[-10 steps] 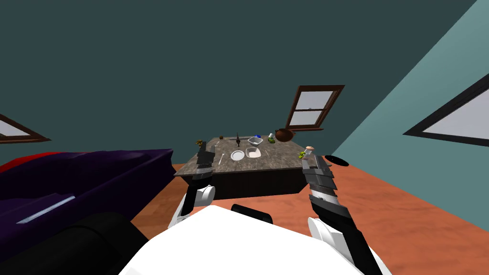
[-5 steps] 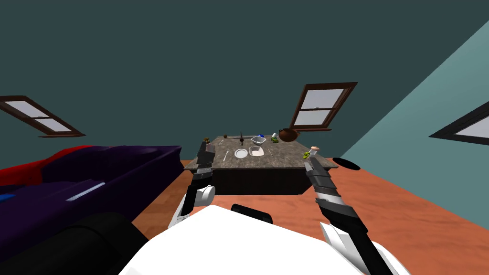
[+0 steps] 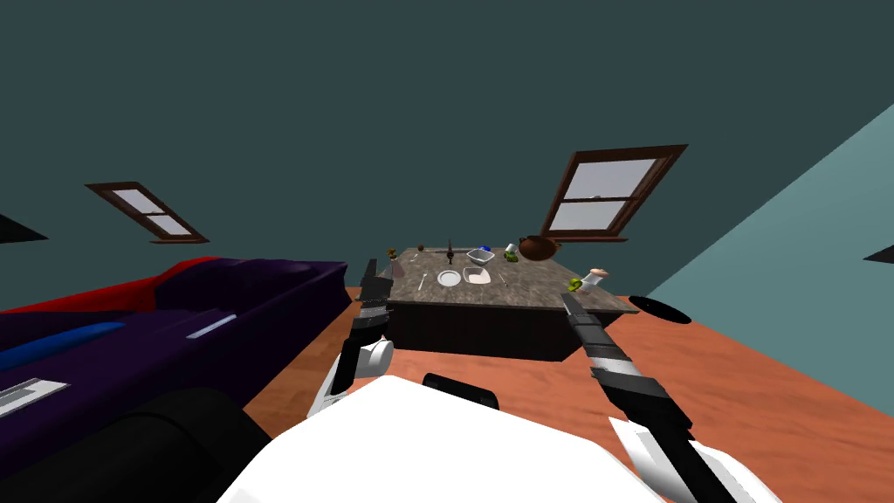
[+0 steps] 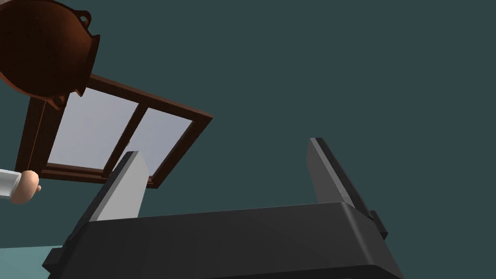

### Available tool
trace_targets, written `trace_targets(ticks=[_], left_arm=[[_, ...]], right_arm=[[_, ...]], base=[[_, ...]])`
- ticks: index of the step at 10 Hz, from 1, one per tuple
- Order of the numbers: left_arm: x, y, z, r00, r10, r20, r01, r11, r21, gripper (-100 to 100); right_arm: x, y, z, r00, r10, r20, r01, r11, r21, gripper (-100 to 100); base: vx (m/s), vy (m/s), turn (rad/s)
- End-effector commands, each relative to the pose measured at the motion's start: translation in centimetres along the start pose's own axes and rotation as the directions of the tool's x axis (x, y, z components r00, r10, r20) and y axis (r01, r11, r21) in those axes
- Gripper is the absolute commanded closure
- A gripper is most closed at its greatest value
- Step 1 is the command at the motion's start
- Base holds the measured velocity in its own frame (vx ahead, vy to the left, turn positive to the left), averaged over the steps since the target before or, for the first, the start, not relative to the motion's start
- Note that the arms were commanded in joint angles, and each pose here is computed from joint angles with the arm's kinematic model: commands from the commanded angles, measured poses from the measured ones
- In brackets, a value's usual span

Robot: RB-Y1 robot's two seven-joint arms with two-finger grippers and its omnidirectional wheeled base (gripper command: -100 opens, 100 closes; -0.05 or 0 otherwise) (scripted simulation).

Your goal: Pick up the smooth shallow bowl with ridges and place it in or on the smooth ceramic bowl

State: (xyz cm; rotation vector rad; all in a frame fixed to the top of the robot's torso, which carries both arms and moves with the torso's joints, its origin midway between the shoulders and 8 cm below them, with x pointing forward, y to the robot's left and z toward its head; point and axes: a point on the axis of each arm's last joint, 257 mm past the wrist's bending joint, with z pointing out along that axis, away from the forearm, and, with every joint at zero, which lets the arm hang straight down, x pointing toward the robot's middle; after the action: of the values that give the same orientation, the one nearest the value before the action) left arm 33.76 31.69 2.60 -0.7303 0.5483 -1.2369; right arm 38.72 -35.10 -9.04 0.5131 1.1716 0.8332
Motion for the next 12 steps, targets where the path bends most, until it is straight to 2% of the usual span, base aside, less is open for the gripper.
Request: trace_targets(ticks=[1, 2, 3, 4, 5, 6, 7, 8, 9, 10, 11, 12], left_arm=[[0.0, 0.0, 0.0, 1.0, 0.0, 0.0, 0.0, 1.0, 0.0, 0], [0.0, 0.0, 0.0, 1.0, 0.0, 0.0, 0.0, 1.0, 0.0, 0], [0.0, 0.0, 0.0, 1.0, 0.0, 0.0, 0.0, 1.0, 0.0, 0], [0.0, 0.0, 0.0, 1.0, 0.0, 0.0, 0.0, 1.0, 0.0, 0], [0.0, 0.0, 0.0, 1.0, 0.0, 0.0, 0.0, 1.0, 0.0, 0], [0.0, 0.0, 0.0, 1.0, 0.0, 0.0, 0.0, 1.0, 0.0, 0], [0.0, 0.0, 0.0, 1.0, 0.0, 0.0, 0.0, 1.0, 0.0, 0], [0.0, 0.0, 0.0, 1.0, 0.0, 0.0, 0.0, 1.0, 0.0, 0], [0.0, 0.0, 0.0, 1.0, 0.0, 0.0, 0.0, 1.0, 0.0, 0], [0.0, 0.0, 0.0, 1.0, 0.0, 0.0, 0.0, 1.0, 0.0, 0], [0.0, 0.0, 0.0, 1.0, 0.0, 0.0, 0.0, 1.0, 0.0, 0], [0.0, 0.0, 0.0, 1.0, 0.0, 0.0, 0.0, 1.0, 0.0, 0]], right_arm=[[0.0, -0.9, -0.1, 0.998, -0.054, -0.023, 0.054, 0.998, 0.015, -100], [-0.2, -2.3, -0.2, 0.991, -0.121, -0.055, 0.124, 0.992, 0.036, -100], [-0.1, -2.3, -0.2, 0.99, -0.128, -0.058, 0.131, 0.991, 0.036, -100], [-0.3, -3.8, -0.3, 0.976, -0.198, -0.095, 0.203, 0.978, 0.054, -100], [-0.3, -3.8, -0.3, 0.974, -0.203, -0.097, 0.209, 0.976, 0.054, -100], [-0.6, -5.3, -0.5, 0.953, -0.27, -0.136, 0.281, 0.957, 0.069, -100], [-0.5, -5.3, -0.5, 0.951, -0.278, -0.139, 0.289, 0.955, 0.068, -100], [-0.8, -6.9, -0.7, 0.921, -0.344, -0.182, 0.363, 0.929, 0.079, -100], [-0.7, -6.9, -0.7, 0.918, -0.35, -0.185, 0.369, 0.926, 0.078, -100], [-1.1, -8.4, -0.9, 0.881, -0.413, -0.229, 0.441, 0.894, 0.084, -100], [-1.0, -8.5, -0.9, 0.877, -0.421, -0.233, 0.449, 0.89, 0.082, -100], [-1.4, -10.1, -1.2, 0.832, -0.48, -0.278, 0.518, 0.851, 0.083, -100]], base=[[-0.037, 0.039, 0.062], [-0.031, 0.041, 0.119], [-0.02, 0.029, 0.063], [-0.021, 0.039, 0.125], [-0.021, 0.04, 0.064], [-0.034, 0.063, 0.149], [-0.021, 0.05, 0.065], [-0.015, 0.071, 0.135], [-0.014, 0.05, 0.059], [-0.015, 0.055, 0.133], [-0.006, 0.044, 0.077], [-0.01, 0.064, 0.137]])
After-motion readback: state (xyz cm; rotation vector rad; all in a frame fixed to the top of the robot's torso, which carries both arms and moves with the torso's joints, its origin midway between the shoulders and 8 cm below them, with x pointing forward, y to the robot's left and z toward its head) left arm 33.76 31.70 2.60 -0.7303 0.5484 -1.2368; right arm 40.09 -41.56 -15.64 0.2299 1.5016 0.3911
